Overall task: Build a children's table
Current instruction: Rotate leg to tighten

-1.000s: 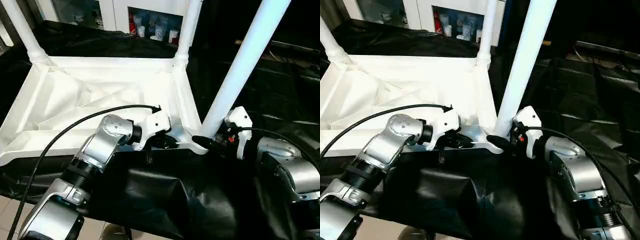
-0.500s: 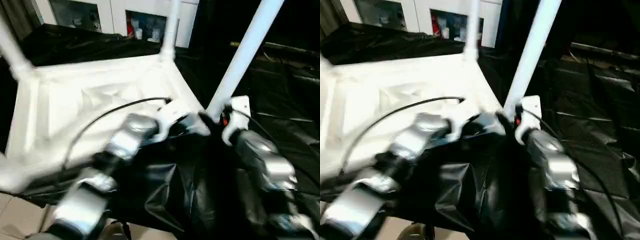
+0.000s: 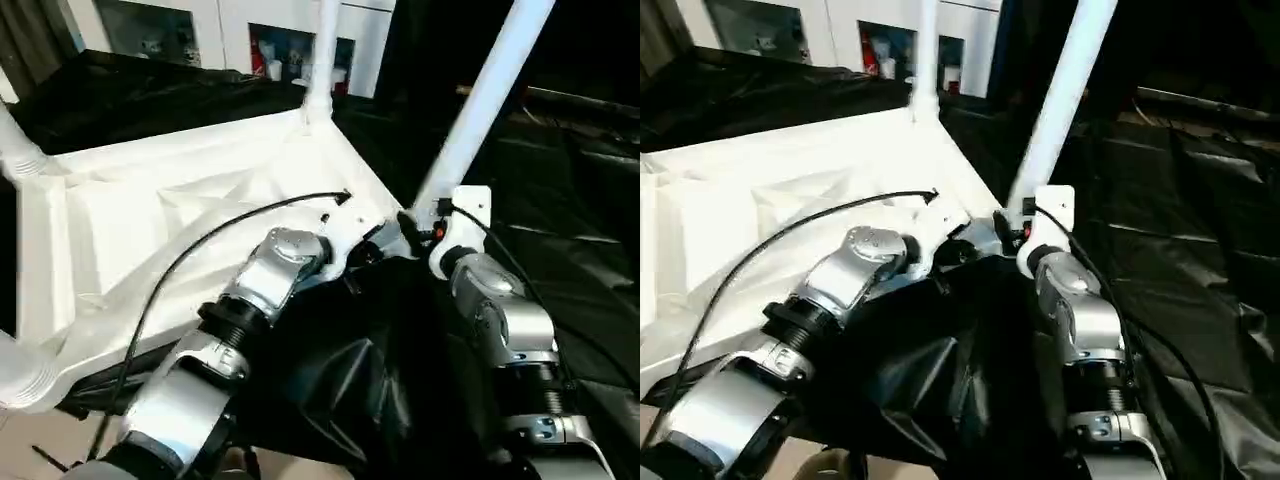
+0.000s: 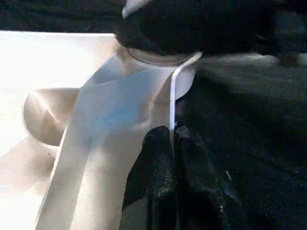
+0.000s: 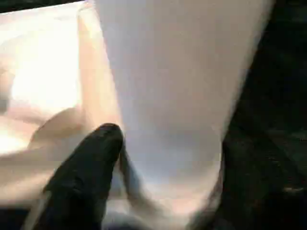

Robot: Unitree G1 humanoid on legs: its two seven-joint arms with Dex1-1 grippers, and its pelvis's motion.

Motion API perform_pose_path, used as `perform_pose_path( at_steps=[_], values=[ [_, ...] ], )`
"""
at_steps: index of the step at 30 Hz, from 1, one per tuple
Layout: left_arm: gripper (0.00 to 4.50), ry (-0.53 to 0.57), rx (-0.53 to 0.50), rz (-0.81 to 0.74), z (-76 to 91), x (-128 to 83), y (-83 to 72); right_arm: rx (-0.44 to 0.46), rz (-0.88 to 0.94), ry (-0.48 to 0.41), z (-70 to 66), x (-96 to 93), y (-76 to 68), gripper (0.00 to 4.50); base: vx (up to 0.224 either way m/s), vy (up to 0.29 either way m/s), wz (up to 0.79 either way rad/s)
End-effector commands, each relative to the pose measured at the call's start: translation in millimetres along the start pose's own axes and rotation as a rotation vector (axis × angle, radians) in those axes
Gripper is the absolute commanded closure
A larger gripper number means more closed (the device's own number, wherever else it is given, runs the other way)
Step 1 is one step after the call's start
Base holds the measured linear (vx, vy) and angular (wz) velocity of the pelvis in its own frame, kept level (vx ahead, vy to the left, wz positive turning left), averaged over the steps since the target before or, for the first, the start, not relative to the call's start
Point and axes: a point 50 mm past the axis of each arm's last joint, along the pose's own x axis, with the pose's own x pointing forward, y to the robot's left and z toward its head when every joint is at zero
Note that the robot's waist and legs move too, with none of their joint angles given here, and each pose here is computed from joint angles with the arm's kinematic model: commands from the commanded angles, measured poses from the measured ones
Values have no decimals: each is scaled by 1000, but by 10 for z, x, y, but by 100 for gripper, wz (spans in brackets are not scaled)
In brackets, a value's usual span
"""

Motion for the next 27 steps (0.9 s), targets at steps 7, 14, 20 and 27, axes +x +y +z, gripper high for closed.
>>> perform_pose_path(
  at_steps=[7,14,20,27],
  values=[
    [450,-64,49,-86,-29,-132,29,-209,274,55,21,-207,-99,56,0,0,0],
    [450,-103,112,-337,-103,-357,-88,-312,486,80,146,-497,-238,56,0,0,0],
    [450,-93,120,-424,-163,-483,-118,-327,579,103,163,-614,-251,56,0,0,0],
    [450,-80,121,-448,-199,-559,-112,-368,664,182,48,-698,-239,56,0,0,0]
  ],
)
